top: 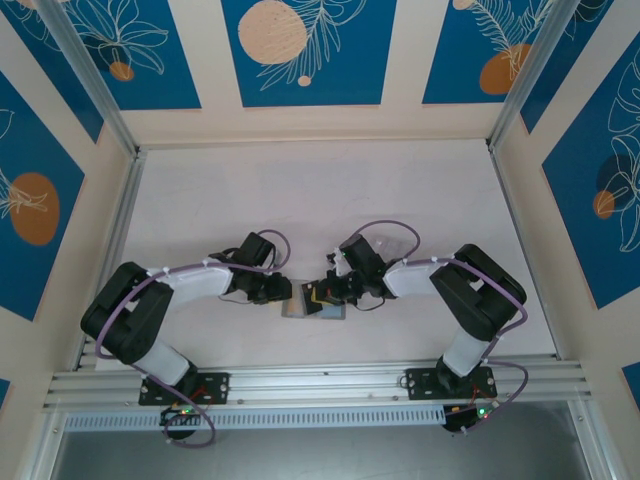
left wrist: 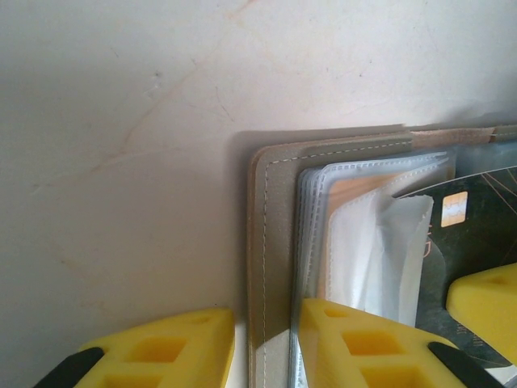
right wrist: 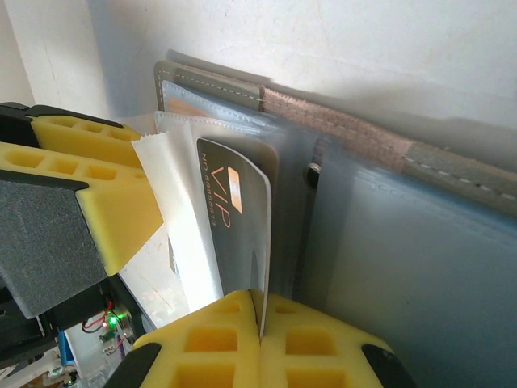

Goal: Put the credit cards into the card holder
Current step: Insert the credit card into the card slot.

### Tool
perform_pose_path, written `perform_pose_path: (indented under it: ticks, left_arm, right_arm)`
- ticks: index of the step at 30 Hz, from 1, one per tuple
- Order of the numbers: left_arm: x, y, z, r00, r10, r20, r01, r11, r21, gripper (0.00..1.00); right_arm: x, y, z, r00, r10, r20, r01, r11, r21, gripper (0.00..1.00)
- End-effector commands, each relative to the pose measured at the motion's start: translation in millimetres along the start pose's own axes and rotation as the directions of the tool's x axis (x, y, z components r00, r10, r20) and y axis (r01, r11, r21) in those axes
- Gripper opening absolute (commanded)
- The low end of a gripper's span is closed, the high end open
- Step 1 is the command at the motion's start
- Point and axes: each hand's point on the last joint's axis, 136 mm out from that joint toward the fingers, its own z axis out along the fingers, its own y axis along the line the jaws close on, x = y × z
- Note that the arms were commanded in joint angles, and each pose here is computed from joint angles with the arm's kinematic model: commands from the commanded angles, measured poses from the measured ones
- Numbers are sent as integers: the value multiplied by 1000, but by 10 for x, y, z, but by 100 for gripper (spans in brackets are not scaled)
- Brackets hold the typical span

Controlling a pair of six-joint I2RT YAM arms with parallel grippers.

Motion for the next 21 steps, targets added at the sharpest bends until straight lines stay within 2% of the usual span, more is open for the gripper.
perform_pose_path:
  ticks: [1,13,21]
  left_arm:
    - [191,291,378,999,18,-42,-23,994,-111,29]
    - [227,256,428,998,34,-52,-40,993,-114,29]
    - [232,217,442,998,40,-54,-46,993,-111,29]
  right_arm:
    - [266,-611,43,987,149,-58,-132,964,232,0]
    - [229,-570,116,984,133,-118,-97,957,274,0]
    - [333,-500,251,990,108,-93,-85,970,228,0]
